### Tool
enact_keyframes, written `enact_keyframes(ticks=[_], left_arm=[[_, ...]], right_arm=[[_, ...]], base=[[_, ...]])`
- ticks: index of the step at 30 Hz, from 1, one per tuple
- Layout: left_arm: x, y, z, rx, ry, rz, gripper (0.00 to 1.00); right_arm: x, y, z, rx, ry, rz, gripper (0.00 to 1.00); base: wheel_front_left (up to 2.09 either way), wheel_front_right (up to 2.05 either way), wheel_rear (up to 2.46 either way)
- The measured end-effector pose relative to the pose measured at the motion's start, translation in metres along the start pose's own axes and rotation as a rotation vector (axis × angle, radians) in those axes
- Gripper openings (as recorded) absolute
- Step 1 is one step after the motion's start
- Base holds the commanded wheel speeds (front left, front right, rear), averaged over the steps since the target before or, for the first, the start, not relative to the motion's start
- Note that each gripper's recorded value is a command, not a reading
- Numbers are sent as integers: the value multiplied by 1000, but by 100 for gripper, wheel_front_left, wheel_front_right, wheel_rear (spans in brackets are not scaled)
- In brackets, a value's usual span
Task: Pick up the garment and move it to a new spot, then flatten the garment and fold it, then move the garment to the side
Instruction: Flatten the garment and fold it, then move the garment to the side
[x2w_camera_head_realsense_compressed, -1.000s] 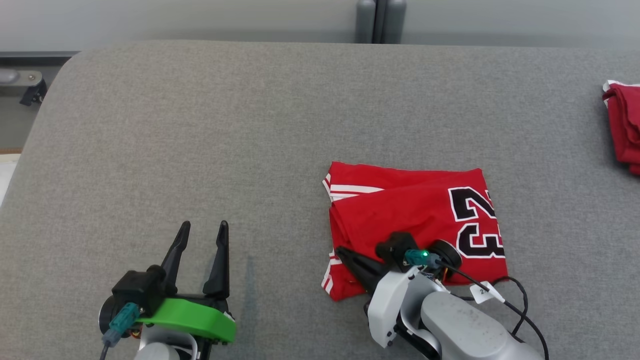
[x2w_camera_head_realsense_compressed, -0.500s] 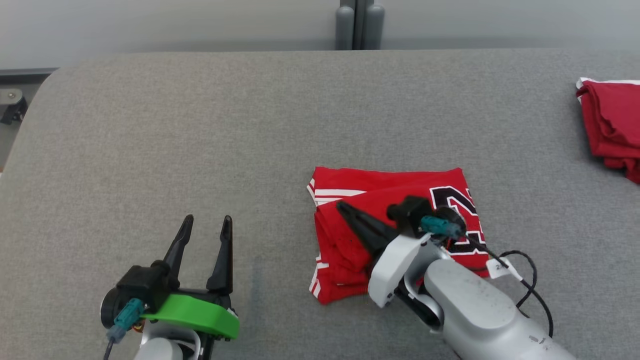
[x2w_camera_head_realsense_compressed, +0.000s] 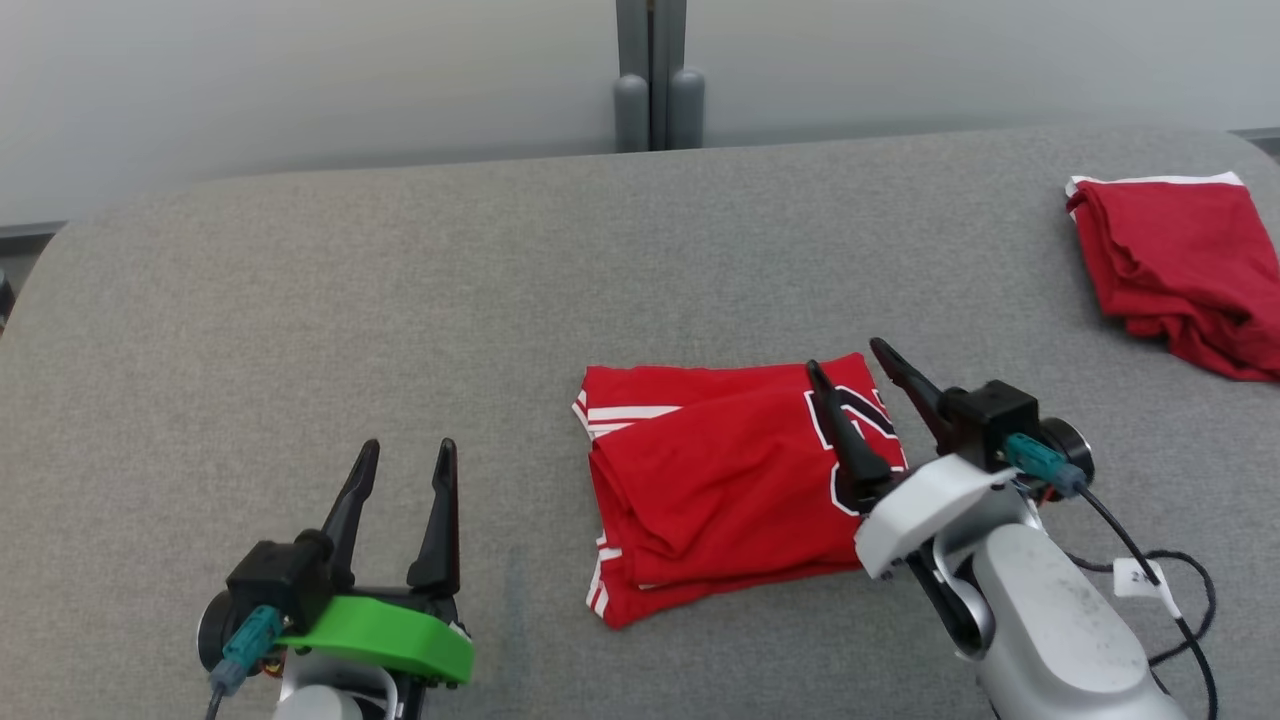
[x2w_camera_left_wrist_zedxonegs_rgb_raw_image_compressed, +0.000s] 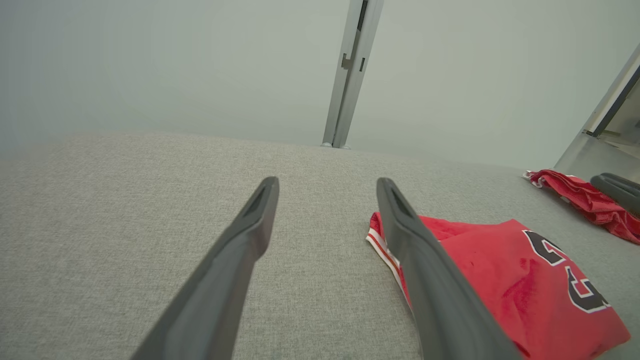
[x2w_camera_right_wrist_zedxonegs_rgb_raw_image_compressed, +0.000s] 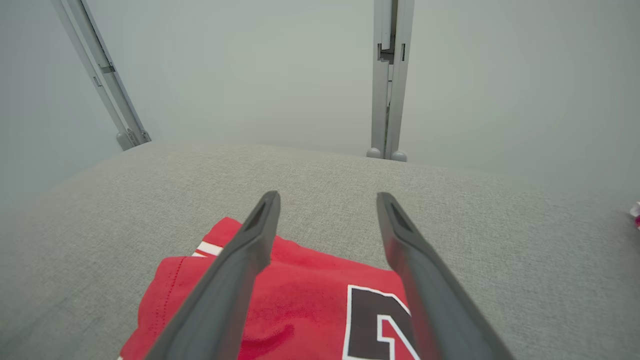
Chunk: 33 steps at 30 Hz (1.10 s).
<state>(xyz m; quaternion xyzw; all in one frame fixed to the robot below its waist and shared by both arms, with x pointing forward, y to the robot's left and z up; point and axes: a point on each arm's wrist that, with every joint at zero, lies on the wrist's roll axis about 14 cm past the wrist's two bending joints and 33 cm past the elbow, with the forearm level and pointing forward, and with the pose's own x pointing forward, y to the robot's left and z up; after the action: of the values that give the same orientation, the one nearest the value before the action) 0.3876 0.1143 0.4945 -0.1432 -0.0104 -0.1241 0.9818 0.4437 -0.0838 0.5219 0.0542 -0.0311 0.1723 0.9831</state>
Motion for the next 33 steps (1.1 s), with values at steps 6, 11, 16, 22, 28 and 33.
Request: enact_keyframes(ticks=[6, 11, 16, 22, 28, 33], left_arm=[[-11, 2, 1, -14, -6, 24, 100], [-22, 9, 1, -19, -10, 53, 100], [-31, 12, -5, -28, 6, 73, 100], [-36, 11, -10, -34, 19, 77, 100], [-37, 10, -9, -34, 16, 77, 100], [-39, 10, -8, -29, 14, 79, 100]], right_arm=[[-38, -31, -1, 14, -16, -126, 100], [-69, -48, -7, 47, -15, -209, 100], [-84, -54, -12, 57, -6, -243, 100], [-88, -59, -13, 57, -4, -260, 100], [-89, -61, -12, 49, -4, -266, 100], [-89, -62, -15, 42, 7, -268, 100]], base=[[0, 0, 0], [0, 0, 0], [0, 0, 0], [0, 0, 0], [0, 0, 0], [0, 0, 0]])
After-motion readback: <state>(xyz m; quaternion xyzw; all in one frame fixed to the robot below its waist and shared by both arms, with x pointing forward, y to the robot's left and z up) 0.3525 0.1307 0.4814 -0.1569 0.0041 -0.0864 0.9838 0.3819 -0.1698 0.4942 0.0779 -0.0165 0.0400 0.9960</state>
